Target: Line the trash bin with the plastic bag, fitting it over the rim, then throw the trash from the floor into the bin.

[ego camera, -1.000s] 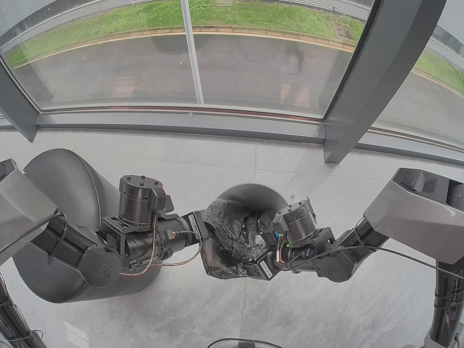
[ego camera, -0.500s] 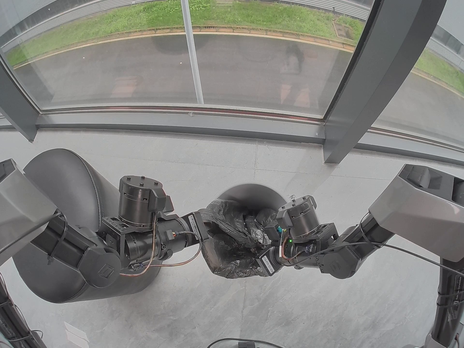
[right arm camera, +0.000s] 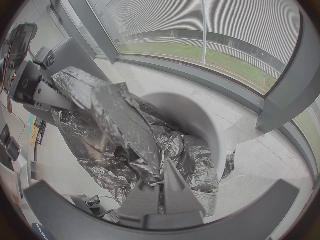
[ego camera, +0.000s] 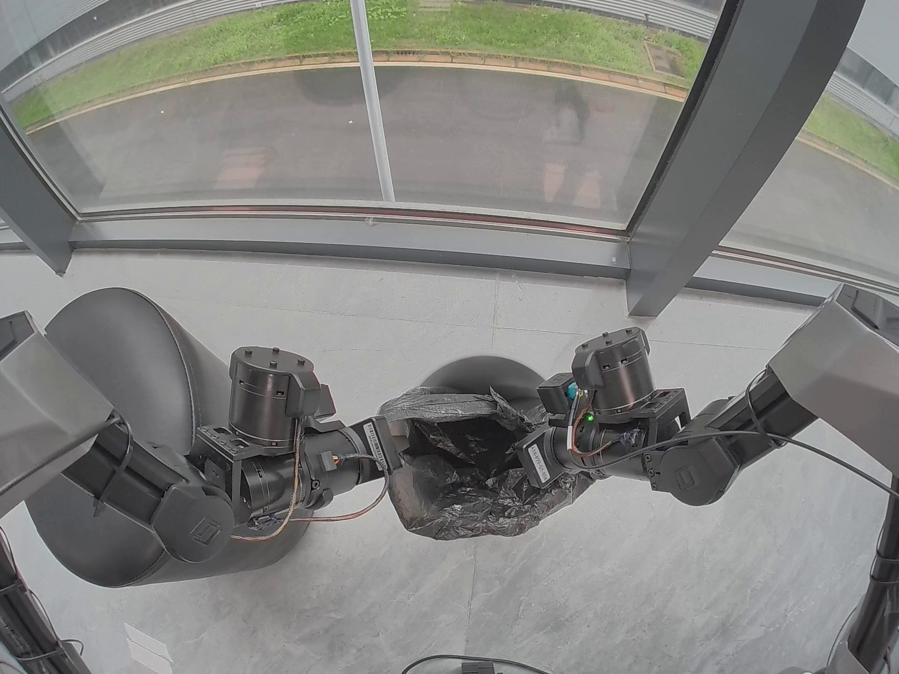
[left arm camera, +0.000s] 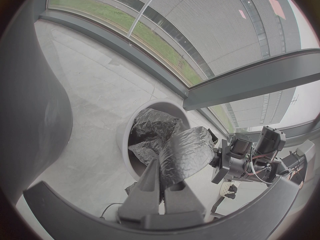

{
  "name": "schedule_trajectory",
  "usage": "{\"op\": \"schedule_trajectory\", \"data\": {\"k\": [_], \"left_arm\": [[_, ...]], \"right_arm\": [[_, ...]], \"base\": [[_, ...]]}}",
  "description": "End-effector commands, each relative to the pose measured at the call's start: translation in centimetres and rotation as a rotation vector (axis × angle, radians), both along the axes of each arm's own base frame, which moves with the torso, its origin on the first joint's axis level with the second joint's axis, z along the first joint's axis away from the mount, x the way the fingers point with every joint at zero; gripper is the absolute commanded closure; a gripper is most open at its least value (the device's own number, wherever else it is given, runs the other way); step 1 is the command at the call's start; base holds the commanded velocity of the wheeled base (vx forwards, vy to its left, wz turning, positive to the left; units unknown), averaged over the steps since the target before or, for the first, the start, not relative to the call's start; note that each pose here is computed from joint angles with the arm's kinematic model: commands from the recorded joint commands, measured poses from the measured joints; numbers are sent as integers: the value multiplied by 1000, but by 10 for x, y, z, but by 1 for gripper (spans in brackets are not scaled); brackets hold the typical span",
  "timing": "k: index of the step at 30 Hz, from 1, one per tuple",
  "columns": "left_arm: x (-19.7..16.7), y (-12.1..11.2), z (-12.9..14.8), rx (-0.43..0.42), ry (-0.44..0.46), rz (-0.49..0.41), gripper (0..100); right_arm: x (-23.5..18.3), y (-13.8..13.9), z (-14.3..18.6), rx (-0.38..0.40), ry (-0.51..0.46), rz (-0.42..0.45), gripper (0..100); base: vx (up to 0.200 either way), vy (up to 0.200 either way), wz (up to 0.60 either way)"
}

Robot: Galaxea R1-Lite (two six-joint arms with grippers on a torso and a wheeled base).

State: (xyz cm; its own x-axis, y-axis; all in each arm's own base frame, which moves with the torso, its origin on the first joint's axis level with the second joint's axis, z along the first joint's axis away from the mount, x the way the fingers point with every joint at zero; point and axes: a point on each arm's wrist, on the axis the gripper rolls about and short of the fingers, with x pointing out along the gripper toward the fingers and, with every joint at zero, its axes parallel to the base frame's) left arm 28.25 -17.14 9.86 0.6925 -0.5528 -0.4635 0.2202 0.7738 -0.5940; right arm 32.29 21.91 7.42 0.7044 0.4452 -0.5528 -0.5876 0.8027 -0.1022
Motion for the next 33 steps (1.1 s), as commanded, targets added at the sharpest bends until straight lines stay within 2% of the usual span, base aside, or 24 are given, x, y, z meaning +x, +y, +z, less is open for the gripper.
{"op": "schedule_trajectory", "data": {"k": [1,6,8,12,21,33], "left_arm": [[1,2,-9,-8,-22,6,100],[3,2,-18,-8,-49,4,100],[6,1,-24,11,-65,-2,100],[12,2,-27,37,-104,6,100],[33,14,-15,17,-161,65,100],[51,9,-17,7,-183,75,100]], "right_arm": [[2,-6,8,9,-20,-20,100],[9,-10,12,10,-41,-54,100],[18,-13,16,7,-70,-100,100],[29,-12,23,20,-106,-124,100],[49,-4,23,31,-149,-156,100],[70,-11,25,14,-196,-194,100]], "base": [[0,0,0],[0,0,0],[0,0,0],[0,0,0],[0,0,0],[0,0,0]]}}
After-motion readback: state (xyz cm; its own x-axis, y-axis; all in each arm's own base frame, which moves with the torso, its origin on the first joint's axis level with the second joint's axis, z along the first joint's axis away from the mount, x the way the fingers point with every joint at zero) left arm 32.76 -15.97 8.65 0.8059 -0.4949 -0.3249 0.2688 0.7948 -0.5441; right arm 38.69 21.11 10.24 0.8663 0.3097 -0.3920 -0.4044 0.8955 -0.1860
